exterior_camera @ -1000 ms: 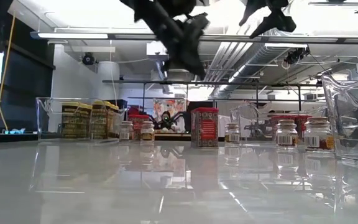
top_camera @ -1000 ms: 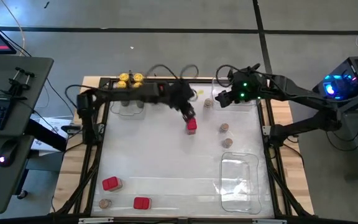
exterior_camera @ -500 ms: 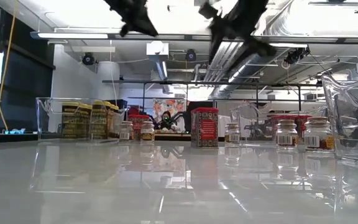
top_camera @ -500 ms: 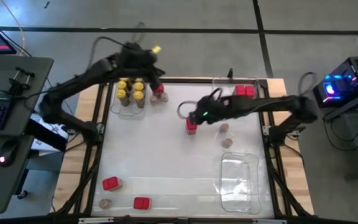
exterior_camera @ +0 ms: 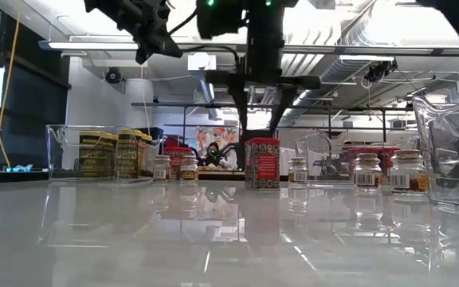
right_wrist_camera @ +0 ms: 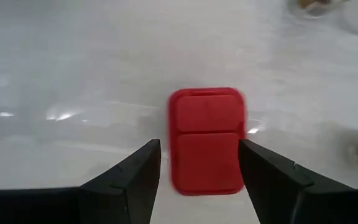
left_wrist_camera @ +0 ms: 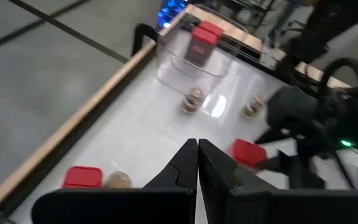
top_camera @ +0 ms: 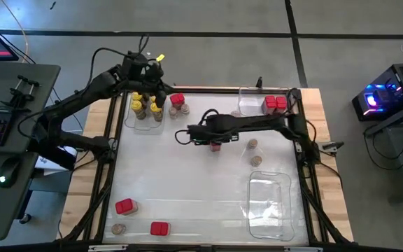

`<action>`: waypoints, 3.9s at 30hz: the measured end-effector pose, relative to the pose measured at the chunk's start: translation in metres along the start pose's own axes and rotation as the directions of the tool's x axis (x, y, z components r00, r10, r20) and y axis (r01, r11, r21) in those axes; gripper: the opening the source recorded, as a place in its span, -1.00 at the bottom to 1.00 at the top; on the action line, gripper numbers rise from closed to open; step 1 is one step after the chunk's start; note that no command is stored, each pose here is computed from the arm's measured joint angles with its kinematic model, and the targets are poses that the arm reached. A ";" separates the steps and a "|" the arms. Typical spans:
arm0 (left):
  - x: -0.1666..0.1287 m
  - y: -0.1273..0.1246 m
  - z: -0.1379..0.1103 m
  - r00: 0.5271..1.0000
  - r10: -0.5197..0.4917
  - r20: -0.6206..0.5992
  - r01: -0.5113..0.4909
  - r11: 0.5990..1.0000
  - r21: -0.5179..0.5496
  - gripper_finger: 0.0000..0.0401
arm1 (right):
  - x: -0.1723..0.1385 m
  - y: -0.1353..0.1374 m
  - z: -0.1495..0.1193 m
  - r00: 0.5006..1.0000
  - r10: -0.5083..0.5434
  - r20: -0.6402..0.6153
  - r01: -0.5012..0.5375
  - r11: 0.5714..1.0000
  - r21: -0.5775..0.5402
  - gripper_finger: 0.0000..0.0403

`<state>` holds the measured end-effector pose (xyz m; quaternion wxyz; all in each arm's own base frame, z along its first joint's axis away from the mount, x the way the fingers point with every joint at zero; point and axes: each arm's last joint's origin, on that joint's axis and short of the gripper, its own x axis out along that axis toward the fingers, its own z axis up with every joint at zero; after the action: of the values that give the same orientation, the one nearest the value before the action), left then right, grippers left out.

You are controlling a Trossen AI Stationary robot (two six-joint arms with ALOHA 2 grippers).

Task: Sort spices by type
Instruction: Put the red seasoning can into the top right transparent bin

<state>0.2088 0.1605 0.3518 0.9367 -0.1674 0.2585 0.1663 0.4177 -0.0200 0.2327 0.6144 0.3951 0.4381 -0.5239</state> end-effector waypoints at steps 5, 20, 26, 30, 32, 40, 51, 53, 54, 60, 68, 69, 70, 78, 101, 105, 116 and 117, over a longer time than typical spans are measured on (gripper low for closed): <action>0.000 -0.001 0.001 0.999 -0.031 0.007 0.031 1.000 0.003 -1.00 | -0.003 0.007 0.003 0.997 -0.071 0.019 0.071 0.997 -0.002 0.05; 0.000 -0.001 0.001 1.000 -0.031 0.006 0.031 0.999 0.009 -1.00 | -0.010 0.015 0.017 0.999 0.023 0.028 -0.023 0.999 -0.022 0.05; 0.000 -0.001 0.001 1.000 -0.031 0.006 0.031 0.999 0.016 -1.00 | -0.008 0.007 0.022 0.998 -0.052 0.022 0.051 0.998 0.022 0.13; 0.000 -0.001 0.001 1.000 -0.031 0.006 0.031 0.999 0.018 -1.00 | -0.008 0.006 0.022 0.998 -0.058 0.017 0.058 0.998 -0.002 0.32; 0.000 -0.001 0.001 1.000 -0.031 0.005 0.031 0.999 0.029 -1.00 | -0.007 0.007 0.022 0.999 -0.050 -0.006 0.050 0.998 -0.023 0.38; 0.000 -0.001 0.001 1.000 -0.031 0.006 0.030 0.999 0.042 -1.00 | -0.008 0.009 0.017 0.997 -0.017 -0.079 0.016 1.000 -0.011 0.42; 0.000 -0.001 0.001 1.000 -0.031 0.004 0.030 0.999 0.041 -1.00 | 0.012 0.003 0.014 0.988 -0.069 -0.139 0.070 0.998 0.001 0.42; 0.000 -0.001 0.001 1.000 -0.031 0.005 0.030 0.999 0.040 -1.00 | 0.016 0.002 0.015 0.988 -0.072 -0.140 0.073 0.997 -0.001 0.42; 0.000 -0.001 0.001 1.000 -0.031 0.004 0.030 0.999 0.040 -1.00 | 0.018 0.003 0.015 0.988 -0.064 -0.138 0.065 0.998 0.001 0.42; 0.000 -0.001 0.001 1.000 -0.030 0.005 0.030 0.999 0.041 -1.00 | 0.027 0.007 0.021 0.992 0.000 -0.123 0.002 1.000 0.023 0.42; 0.000 -0.001 0.000 1.000 -0.030 0.001 0.030 0.999 0.040 -1.00 | 0.052 -0.003 0.017 0.985 -0.054 -0.166 0.059 0.998 0.027 0.40; 0.000 -0.001 0.000 1.000 -0.030 0.001 0.030 0.999 0.040 -1.00 | 0.053 -0.003 0.016 0.985 -0.053 -0.166 0.058 0.998 0.022 0.37; 0.000 -0.001 0.000 1.000 -0.030 0.001 0.030 0.999 0.040 -1.00 | 0.054 -0.002 0.016 0.985 -0.050 -0.165 0.054 0.998 0.020 0.33; 0.000 -0.001 0.000 1.000 -0.027 0.001 0.027 0.999 0.041 -1.00 | 0.018 0.001 0.024 0.987 -0.036 -0.154 0.019 0.994 -0.109 0.02; 0.000 0.003 0.001 0.997 0.081 0.008 -0.077 0.975 -0.207 -1.00 | -0.006 -0.211 0.141 0.996 -0.069 0.063 0.064 0.995 0.082 0.02; 0.000 0.003 0.001 0.994 0.111 0.010 -0.103 0.948 -0.300 -1.00 | 0.024 -0.228 0.144 0.998 -0.048 0.032 0.046 0.996 0.074 0.02; 0.006 -0.015 -0.001 0.988 0.152 0.003 -0.142 0.926 -0.349 -1.00 | 0.053 -0.242 0.155 0.999 -0.017 0.038 0.013 0.994 0.111 0.02; 0.006 -0.016 -0.001 0.989 0.149 0.002 -0.139 0.929 -0.342 -1.00 | 0.053 -0.243 0.156 0.999 -0.012 0.035 0.008 0.993 0.114 0.02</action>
<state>0.2200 0.1475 0.3513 0.8823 -0.3055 0.2244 0.2792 0.2002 -0.2169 0.2231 0.5960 0.4180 0.3982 -0.5581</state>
